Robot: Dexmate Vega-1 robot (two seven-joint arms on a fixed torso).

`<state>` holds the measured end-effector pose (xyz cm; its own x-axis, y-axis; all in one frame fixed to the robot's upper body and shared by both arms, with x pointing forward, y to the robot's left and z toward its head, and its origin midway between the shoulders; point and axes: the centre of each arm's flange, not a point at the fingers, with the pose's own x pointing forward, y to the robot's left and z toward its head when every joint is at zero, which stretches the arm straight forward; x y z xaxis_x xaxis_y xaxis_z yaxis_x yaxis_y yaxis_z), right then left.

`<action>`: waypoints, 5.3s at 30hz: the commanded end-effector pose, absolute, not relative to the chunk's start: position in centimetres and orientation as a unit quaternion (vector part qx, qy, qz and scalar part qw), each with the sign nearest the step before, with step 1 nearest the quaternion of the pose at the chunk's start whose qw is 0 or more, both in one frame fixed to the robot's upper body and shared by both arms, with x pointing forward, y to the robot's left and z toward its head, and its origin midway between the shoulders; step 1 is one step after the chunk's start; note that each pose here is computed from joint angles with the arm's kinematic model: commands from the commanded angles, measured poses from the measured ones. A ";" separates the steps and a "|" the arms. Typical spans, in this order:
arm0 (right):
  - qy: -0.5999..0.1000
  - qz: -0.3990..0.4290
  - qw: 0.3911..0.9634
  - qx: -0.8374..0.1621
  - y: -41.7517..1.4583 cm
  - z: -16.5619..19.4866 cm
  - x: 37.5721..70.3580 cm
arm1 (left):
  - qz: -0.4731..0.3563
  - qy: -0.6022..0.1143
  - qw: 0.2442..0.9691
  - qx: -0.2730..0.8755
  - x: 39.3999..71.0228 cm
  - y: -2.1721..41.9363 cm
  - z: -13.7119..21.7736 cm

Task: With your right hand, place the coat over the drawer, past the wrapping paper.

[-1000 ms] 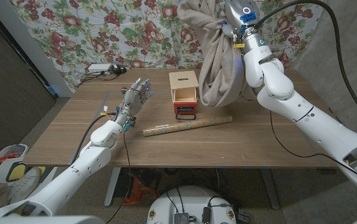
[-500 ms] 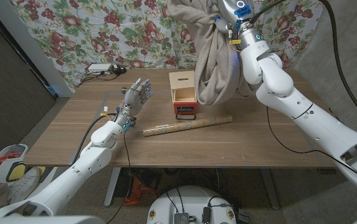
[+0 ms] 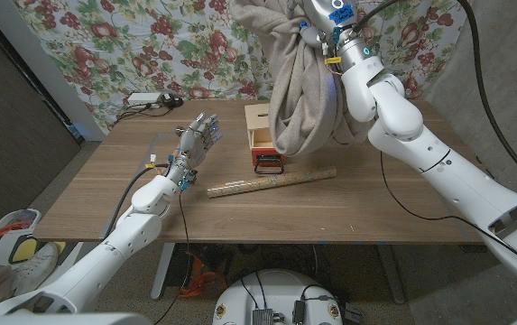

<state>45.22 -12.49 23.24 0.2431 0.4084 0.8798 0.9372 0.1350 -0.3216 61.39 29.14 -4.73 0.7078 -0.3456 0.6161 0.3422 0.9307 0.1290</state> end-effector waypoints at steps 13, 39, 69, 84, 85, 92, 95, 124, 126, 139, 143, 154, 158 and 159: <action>-0.571 -0.217 0.498 -0.616 -10.3 22.4 45.8 | -0.183 -0.343 0.922 0.005 60.9 29.4 -4.5; -0.582 -0.125 0.495 -0.632 -6.5 20.2 48.0 | -0.167 -0.358 0.919 0.014 57.9 30.0 -4.9; -0.570 -0.069 0.526 -0.627 -5.1 18.6 51.4 | -0.134 -0.369 0.919 0.041 55.4 31.1 -4.7; -0.565 -0.042 0.538 -0.624 -3.8 17.8 52.7 | -0.111 -0.371 0.920 0.049 53.4 32.8 -5.2; -0.563 -0.039 0.540 -0.624 -3.6 17.5 53.1 | -0.109 -0.372 0.920 0.050 53.1 32.9 -5.3; -0.563 -0.026 0.545 -0.621 -2.6 16.8 53.9 | -0.103 -0.373 0.921 0.056 51.9 33.5 -5.6; -0.560 -0.023 0.547 -0.622 -2.3 16.6 54.5 | -0.100 -0.374 0.920 0.058 51.5 33.8 -5.6; -0.510 0.018 0.585 -0.631 -0.8 14.9 59.4 | -0.070 -0.393 0.914 0.076 48.4 34.9 -4.8; -0.506 0.020 0.586 -0.632 -0.7 14.8 59.7 | -0.068 -0.395 0.913 0.077 48.3 35.0 -4.7; -0.481 0.029 0.594 -0.645 -0.6 13.5 61.6 | -0.070 -0.401 0.910 0.082 48.0 35.1 -4.2; -0.475 0.032 0.594 -0.648 -0.5 13.0 61.9 | -0.073 -0.403 0.909 0.084 48.0 35.0 -4.1; -0.468 0.036 0.591 -0.656 -0.3 12.2 62.1 | -0.078 -0.408 0.906 0.085 47.9 34.8 -4.0; -0.468 0.034 0.592 -0.656 -0.4 12.2 62.1 | -0.077 -0.409 0.906 0.085 47.9 34.8 -4.0; -0.468 0.034 0.591 -0.656 -0.4 12.2 62.1 | -0.078 -0.408 0.906 0.085 47.9 34.8 -4.0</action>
